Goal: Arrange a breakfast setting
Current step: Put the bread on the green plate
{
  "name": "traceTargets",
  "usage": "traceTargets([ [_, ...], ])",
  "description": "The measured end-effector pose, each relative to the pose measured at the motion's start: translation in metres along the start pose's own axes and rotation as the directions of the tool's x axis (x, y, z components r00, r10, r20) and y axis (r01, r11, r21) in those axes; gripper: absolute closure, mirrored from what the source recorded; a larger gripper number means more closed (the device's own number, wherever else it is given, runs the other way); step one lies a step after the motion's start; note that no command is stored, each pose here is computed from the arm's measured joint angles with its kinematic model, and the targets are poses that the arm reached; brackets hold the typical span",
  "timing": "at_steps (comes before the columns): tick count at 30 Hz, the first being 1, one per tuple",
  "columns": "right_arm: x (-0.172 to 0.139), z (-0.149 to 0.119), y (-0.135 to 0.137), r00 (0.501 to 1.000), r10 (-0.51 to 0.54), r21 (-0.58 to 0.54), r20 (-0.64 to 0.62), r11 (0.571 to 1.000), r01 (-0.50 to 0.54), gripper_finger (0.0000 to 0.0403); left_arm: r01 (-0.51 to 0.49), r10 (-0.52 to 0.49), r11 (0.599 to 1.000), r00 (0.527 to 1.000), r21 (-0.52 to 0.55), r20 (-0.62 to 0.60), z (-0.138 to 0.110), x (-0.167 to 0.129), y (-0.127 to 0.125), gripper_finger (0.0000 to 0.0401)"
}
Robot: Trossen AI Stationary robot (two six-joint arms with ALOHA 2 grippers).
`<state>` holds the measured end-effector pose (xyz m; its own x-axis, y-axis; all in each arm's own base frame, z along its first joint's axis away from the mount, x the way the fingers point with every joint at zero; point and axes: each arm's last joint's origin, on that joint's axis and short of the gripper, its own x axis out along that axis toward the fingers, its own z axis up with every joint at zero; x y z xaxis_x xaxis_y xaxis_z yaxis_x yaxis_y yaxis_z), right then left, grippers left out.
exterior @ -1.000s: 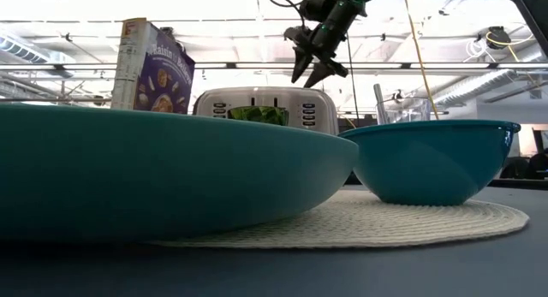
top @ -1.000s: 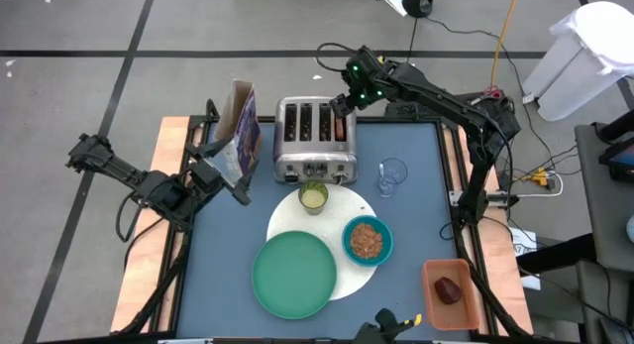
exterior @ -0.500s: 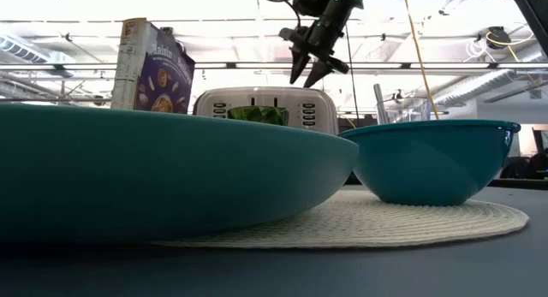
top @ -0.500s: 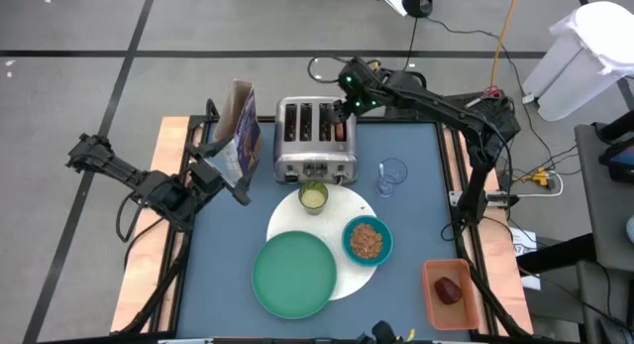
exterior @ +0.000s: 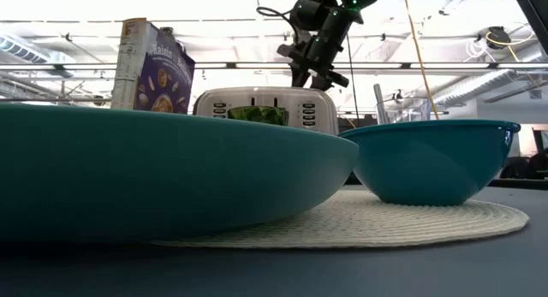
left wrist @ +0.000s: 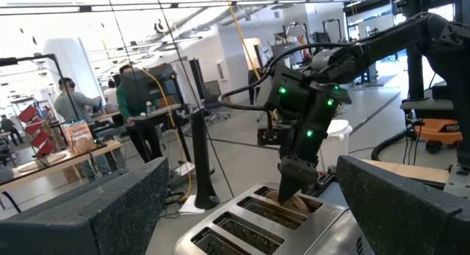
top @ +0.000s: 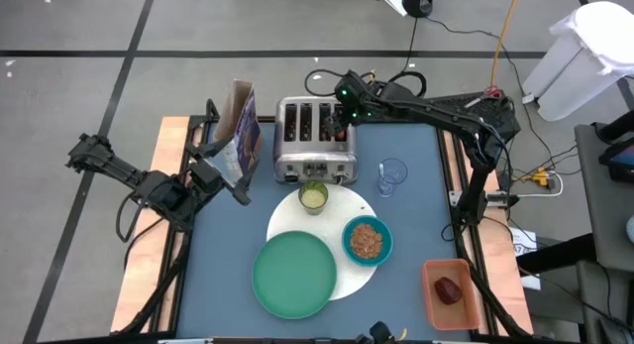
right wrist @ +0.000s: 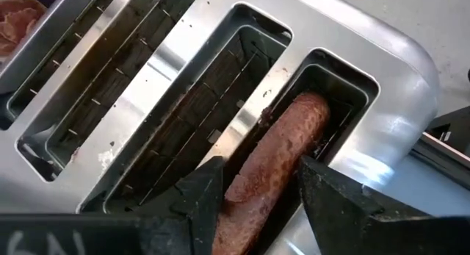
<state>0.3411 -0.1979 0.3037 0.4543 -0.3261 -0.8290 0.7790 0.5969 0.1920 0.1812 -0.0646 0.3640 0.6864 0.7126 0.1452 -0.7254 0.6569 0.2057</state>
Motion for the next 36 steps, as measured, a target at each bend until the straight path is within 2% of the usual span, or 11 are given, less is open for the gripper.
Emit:
traceTargets([
  [5,0.0,0.0,-0.001,0.999,-0.044,-0.003,0.015,0.999,0.044,0.0273,0.0,0.0,1.0,1.0,0.0,0.0,0.0,0.0,0.0,0.0006],
  [17,0.002,0.0,-0.002,0.999,-0.048,0.0,0.017,0.999,0.048,0.0362,0.0,0.0,1.0,1.0,0.0,0.0,0.0,0.0,0.0,0.0006],
  [28,0.002,0.003,-0.001,0.998,-0.036,0.003,0.042,0.999,0.036,0.0375,0.0,0.0,1.0,1.0,0.0,0.0,0.0,0.0,0.0,0.0006],
  [36,-0.029,0.008,-0.005,0.992,-0.008,0.018,0.124,1.0,0.005,0.0376,0.0,0.0,1.0,1.0,0.0,0.0,0.0,0.0,0.0,0.0006],
])
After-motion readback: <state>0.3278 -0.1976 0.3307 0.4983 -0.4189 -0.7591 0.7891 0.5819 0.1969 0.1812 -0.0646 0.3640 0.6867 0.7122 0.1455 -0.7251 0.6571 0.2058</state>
